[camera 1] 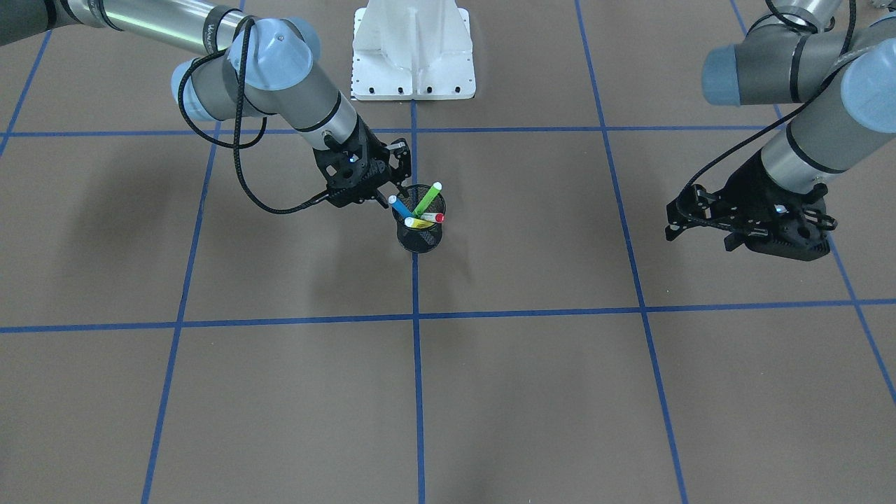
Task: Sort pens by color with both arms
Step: 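Grasp the blue marker with the right gripper and lift it out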
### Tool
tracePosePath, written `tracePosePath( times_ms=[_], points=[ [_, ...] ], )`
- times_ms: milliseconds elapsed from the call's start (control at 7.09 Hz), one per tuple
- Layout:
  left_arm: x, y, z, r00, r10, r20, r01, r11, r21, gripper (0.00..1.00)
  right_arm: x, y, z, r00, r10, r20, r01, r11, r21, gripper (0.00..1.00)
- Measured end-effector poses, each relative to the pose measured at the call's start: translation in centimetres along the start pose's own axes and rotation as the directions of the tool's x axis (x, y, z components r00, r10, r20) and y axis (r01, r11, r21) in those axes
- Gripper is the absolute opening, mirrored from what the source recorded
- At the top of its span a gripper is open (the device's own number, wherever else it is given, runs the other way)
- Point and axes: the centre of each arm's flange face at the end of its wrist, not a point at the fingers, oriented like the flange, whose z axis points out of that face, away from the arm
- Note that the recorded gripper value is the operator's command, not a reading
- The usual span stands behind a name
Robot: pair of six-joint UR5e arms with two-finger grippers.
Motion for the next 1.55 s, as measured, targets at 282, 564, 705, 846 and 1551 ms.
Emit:
tracePosePath(
  times_ms=[282, 564, 705, 846, 1551],
  points=[
    [-0.1, 0.0, 0.1, 1.0, -0.001, 0.001, 0.001, 1.0, -0.001, 1.0, 0.1, -0.1, 0.1, 1.0, 0.001, -0.007, -0.001, 1.0, 0.007, 0.41],
    [-0.1, 0.0, 0.1, 1.0, -0.001, 0.001, 0.001, 1.0, -0.001, 1.0, 0.2, -0.1, 0.3, 1.0, 0.002, -0.009, -0.002, 1.0, 0.006, 0.31],
    [-0.1, 0.0, 0.1, 1.0, 0.0, 0.001, 0.0, 1.0, 0.001, 1.0, 0.1, -0.1, 0.4, 1.0, 0.002, -0.009, -0.002, 1.0, 0.005, 0.2],
    [-0.1, 0.0, 0.1, 1.0, 0.003, -0.001, -0.003, 1.0, 0.003, 1.0, 0.0, 0.1, 0.5, 1.0, 0.001, -0.008, -0.001, 1.0, 0.002, 0.14],
    [-0.1, 0.0, -0.1, 1.0, 0.006, -0.003, -0.006, 1.0, 0.009, 1.0, -1.3, 0.0, -1.4, 1.0, -0.019, 0.017, 0.018, 0.999, 0.044, 0.0]
  ],
)
